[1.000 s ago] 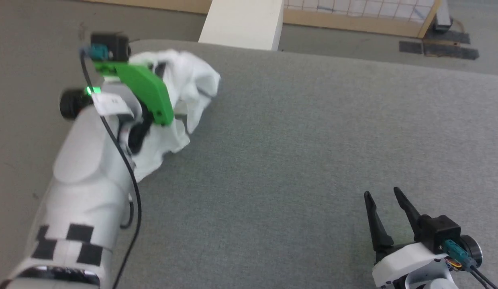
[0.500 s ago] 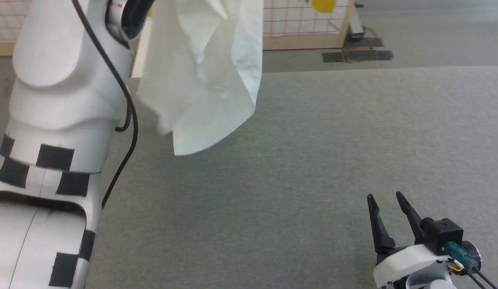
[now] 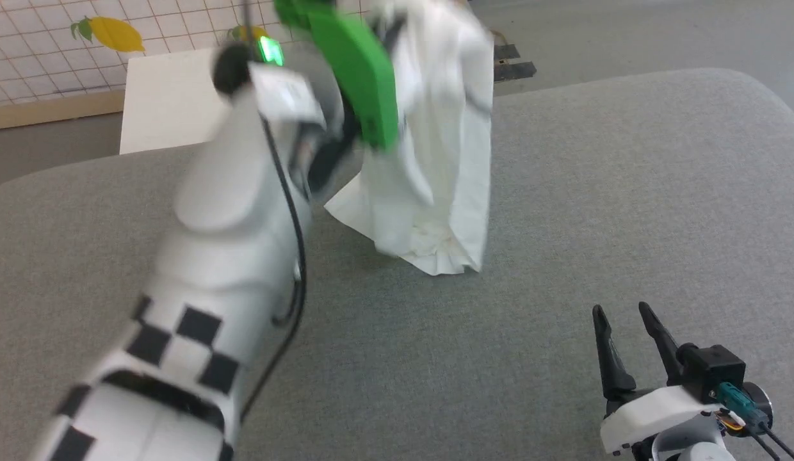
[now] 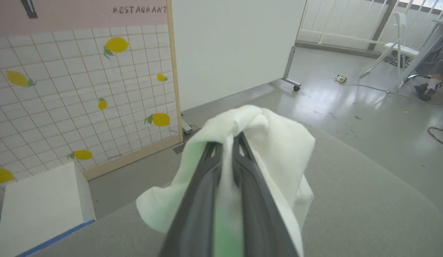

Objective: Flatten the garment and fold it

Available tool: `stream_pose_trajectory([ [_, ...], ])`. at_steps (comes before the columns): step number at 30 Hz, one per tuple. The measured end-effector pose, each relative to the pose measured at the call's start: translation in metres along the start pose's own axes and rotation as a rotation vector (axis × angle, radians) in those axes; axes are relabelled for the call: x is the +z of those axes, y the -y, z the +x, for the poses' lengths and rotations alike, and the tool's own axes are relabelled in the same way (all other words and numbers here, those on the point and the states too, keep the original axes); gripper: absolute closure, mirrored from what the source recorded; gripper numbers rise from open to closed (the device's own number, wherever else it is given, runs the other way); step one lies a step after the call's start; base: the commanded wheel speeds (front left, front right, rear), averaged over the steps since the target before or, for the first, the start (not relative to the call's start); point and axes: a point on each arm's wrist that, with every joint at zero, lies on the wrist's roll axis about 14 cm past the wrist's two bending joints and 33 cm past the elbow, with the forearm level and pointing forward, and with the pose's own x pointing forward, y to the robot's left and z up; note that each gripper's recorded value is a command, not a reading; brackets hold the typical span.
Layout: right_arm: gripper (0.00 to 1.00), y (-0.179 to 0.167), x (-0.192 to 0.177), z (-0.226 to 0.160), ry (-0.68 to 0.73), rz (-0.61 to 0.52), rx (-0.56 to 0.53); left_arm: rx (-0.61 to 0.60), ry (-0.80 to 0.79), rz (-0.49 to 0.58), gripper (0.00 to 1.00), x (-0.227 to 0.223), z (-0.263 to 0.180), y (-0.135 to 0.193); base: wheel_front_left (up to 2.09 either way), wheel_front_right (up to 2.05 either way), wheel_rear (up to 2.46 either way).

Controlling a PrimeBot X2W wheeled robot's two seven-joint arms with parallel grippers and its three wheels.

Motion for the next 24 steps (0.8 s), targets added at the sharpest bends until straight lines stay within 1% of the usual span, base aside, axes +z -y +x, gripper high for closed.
stream_pose_trajectory([
  [3,0.0,-0.001,-0.001,0.001,-0.005,0.0,0.003,-0.003,-0.257,-0.079,1.0,-0.097,-0.014,0.006,0.0,0.0,0.0],
  [4,0.0,-0.002,-0.001,0.001,-0.004,0.0,0.005,-0.005,-0.325,-0.103,1.0,-0.122,-0.022,0.01,0.0,0.0,0.0],
  [7,0.0,-0.006,-0.001,0.002,-0.003,0.002,0.02,-0.022,-0.595,-0.184,1.0,-0.213,-0.064,0.029,0.0,0.0,0.0],
  [8,0.0,-0.007,-0.001,0.002,-0.003,0.003,0.022,-0.028,-0.643,-0.199,1.0,-0.228,-0.073,0.034,0.0,0.0,0.0],
  [10,0.0,-0.01,-0.001,0.003,-0.002,0.008,0.031,-0.058,-0.807,-0.26,1.0,-0.274,-0.108,0.055,0.0,0.0,0.0],
  [12,0.0,-0.013,-0.001,0.005,-0.003,0.008,0.04,-0.081,-0.869,-0.295,1.0,-0.29,-0.126,0.069,0.0,0.0,0.0],
  [13,0.0,-0.016,-0.001,0.005,-0.003,0.009,0.047,-0.084,-0.871,-0.315,0.87,-0.289,-0.128,0.073,0.0,0.0,0.0],
  [14,0.0,-0.018,-0.002,0.006,-0.004,0.009,0.055,-0.088,-0.87,-0.335,0.0,-0.287,-0.129,0.076,0.0,0.0,0.0],
  [16,0.0,-0.021,-0.002,0.007,-0.004,0.009,0.065,-0.083,-0.851,-0.383,0.0,-0.282,-0.13,0.08,0.0,0.0,0.0],
  [18,0.0,-0.024,-0.001,0.008,-0.003,0.01,0.074,-0.069,-0.79,-0.441,0.0,-0.27,-0.126,0.08,0.0,0.0,0.0],
  [21,0.0,-0.028,0.001,0.008,0.004,0.011,0.087,-0.021,-0.58,-0.546,0.0,-0.226,-0.107,0.062,0.0,0.0,0.0],
  [24,0.0,-0.031,0.002,0.01,0.009,0.011,0.094,0.069,-0.314,-0.59,0.0,-0.17,-0.098,0.022,0.0,0.0,0.0],
])
